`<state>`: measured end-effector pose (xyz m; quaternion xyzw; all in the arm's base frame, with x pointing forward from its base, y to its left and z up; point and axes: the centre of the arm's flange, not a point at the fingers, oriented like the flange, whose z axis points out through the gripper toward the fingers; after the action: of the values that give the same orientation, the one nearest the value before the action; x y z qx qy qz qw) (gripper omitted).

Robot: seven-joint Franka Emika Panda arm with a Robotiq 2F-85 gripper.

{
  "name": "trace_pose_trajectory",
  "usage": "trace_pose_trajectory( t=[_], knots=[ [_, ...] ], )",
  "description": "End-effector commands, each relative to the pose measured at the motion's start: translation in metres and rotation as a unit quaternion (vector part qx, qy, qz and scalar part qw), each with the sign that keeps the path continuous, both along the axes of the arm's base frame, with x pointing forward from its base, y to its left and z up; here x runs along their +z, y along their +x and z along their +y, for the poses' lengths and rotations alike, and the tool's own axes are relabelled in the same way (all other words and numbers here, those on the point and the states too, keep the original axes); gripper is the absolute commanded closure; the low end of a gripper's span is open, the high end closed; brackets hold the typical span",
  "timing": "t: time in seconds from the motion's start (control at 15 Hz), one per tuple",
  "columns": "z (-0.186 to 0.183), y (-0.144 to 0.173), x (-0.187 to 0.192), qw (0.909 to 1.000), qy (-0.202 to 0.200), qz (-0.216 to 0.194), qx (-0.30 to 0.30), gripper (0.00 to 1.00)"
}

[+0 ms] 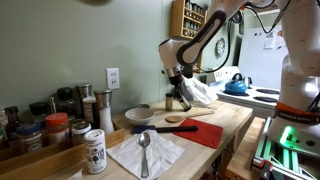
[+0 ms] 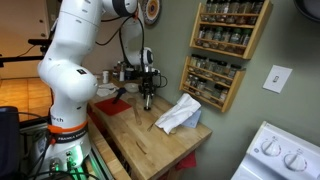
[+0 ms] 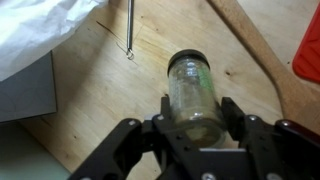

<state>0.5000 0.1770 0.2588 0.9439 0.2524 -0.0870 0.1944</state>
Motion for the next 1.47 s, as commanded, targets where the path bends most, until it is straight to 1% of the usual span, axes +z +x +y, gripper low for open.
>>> trace_pose_trajectory(
  t=[0.0,0.07,0.13,0.2,0.27,0.33,0.4,0.53,0.6,0.67,0.73,0.8,0.87,0.93,1.13,1.2,1.27,1.4],
  knots=[
    [0.003,0.000,-0.005,0.9997,-0.009,0.013,0.016,0.56],
    [0.003,-0.001,-0.005,0.9997,-0.009,0.014,0.016,0.46],
    [0.003,-0.002,-0.005,0.9997,-0.010,0.015,0.017,0.45],
    [0.003,-0.003,-0.005,0.9997,-0.010,0.017,0.018,0.51],
    [0.004,-0.004,-0.005,0.9996,-0.012,0.018,0.018,0.70],
    [0.004,-0.005,-0.006,0.9996,-0.013,0.019,0.019,0.70],
    [0.004,-0.005,-0.006,0.9995,-0.015,0.020,0.019,0.55],
    [0.005,-0.006,-0.006,0.9994,-0.016,0.023,0.021,0.42],
    [0.005,-0.006,-0.006,0.9993,-0.017,0.024,0.022,0.30],
    [0.005,-0.006,-0.007,0.9993,-0.018,0.025,0.023,0.25],
    [0.006,-0.006,-0.007,0.9992,-0.019,0.025,0.022,0.15],
    [0.006,-0.007,-0.006,0.9992,-0.019,0.027,0.023,0.10],
    [0.005,-0.007,-0.006,0.9992,-0.020,0.028,0.022,0.01],
    [0.005,-0.007,-0.006,0.9991,-0.021,0.029,0.021,0.00],
    [0.005,-0.009,-0.007,0.9990,-0.024,0.036,0.013,0.00],
    [0.005,-0.010,-0.007,0.9991,-0.033,0.025,0.005,0.00],
    [0.003,-0.007,-0.005,0.9994,-0.018,0.026,0.011,0.00],
    [0.003,-0.007,-0.005,0.9995,-0.019,0.025,0.009,0.01]
  ],
)
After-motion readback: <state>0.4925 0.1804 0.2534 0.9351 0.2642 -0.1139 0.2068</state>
